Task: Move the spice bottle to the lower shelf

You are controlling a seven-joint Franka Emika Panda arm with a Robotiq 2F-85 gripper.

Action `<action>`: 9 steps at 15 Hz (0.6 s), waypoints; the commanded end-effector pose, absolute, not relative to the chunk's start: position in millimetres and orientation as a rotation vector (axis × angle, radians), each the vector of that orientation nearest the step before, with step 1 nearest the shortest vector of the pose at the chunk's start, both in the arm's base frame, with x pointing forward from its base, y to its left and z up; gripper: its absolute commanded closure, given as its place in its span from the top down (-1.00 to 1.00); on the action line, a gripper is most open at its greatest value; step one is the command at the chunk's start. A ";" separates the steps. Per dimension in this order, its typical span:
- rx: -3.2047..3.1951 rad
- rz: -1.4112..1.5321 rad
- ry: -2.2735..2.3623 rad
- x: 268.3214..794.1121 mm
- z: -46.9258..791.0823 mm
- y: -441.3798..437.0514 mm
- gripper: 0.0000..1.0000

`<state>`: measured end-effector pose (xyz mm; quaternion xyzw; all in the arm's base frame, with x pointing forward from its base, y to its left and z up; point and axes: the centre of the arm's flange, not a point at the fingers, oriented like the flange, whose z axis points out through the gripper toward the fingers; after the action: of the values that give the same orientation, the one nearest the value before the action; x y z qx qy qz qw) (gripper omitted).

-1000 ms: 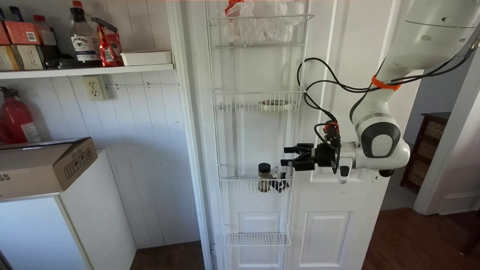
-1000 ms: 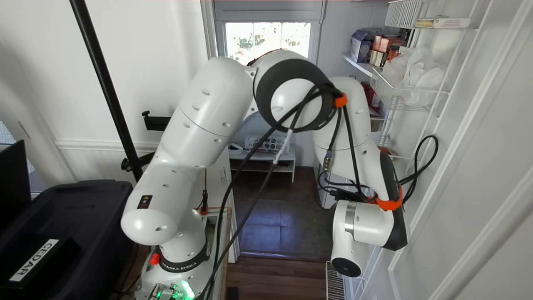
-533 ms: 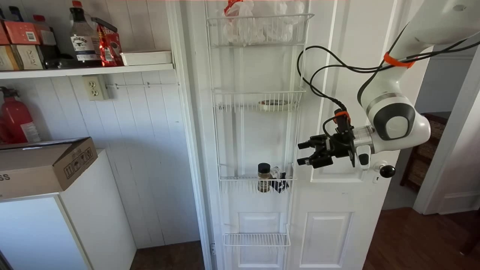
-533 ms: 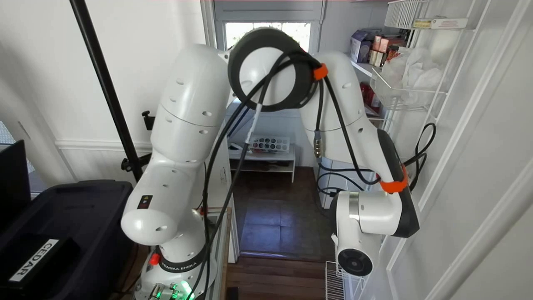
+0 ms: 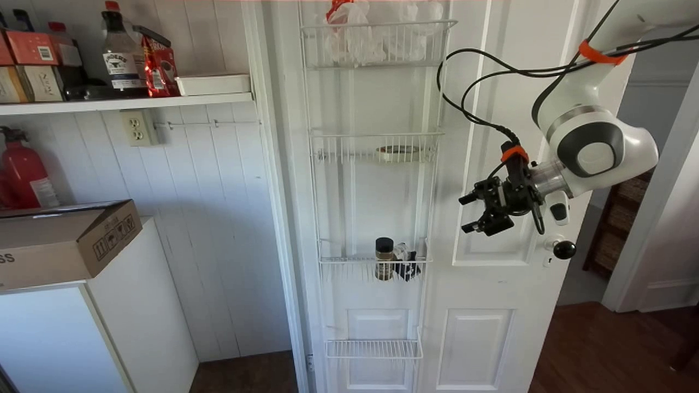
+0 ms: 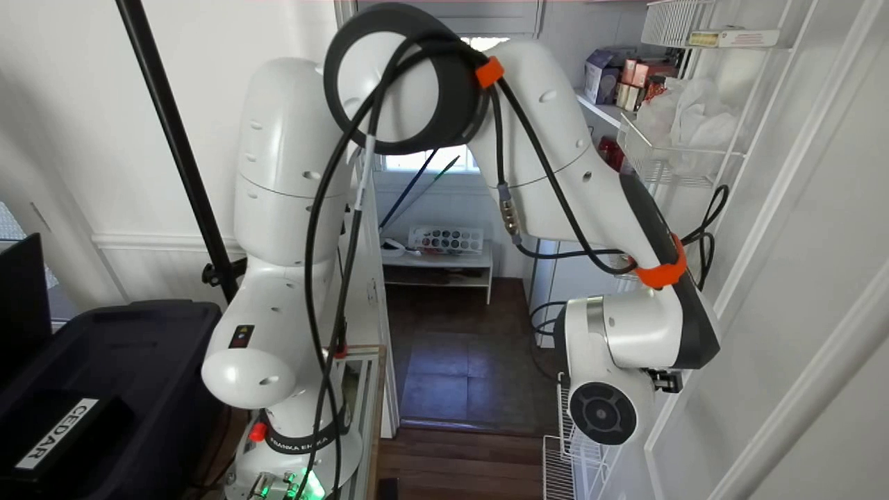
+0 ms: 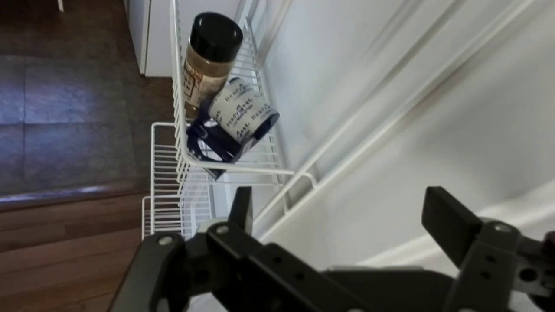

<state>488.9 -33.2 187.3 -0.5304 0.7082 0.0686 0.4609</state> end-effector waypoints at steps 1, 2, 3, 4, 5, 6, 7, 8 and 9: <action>-1.413 0.031 1.714 479.2 213.2 -46.5 1.00; -1.439 0.007 1.703 478.7 219.3 -49.4 1.00; -1.473 -0.023 1.688 478.3 227.0 -52.8 1.00; -1.509 -0.042 1.672 478.6 232.4 -55.6 1.00; -1.551 -0.069 1.652 478.9 239.4 -59.0 1.00; -1.586 -0.091 1.637 479.4 244.5 -62.4 1.00; -1.627 -0.130 1.625 480.4 250.2 -66.0 1.00; -1.659 -0.165 1.612 481.6 254.8 -69.7 1.00; -1.689 -0.198 1.598 482.1 258.8 -73.0 1.00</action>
<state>492.8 -64.0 237.7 -0.6329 0.6546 -0.0433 0.4112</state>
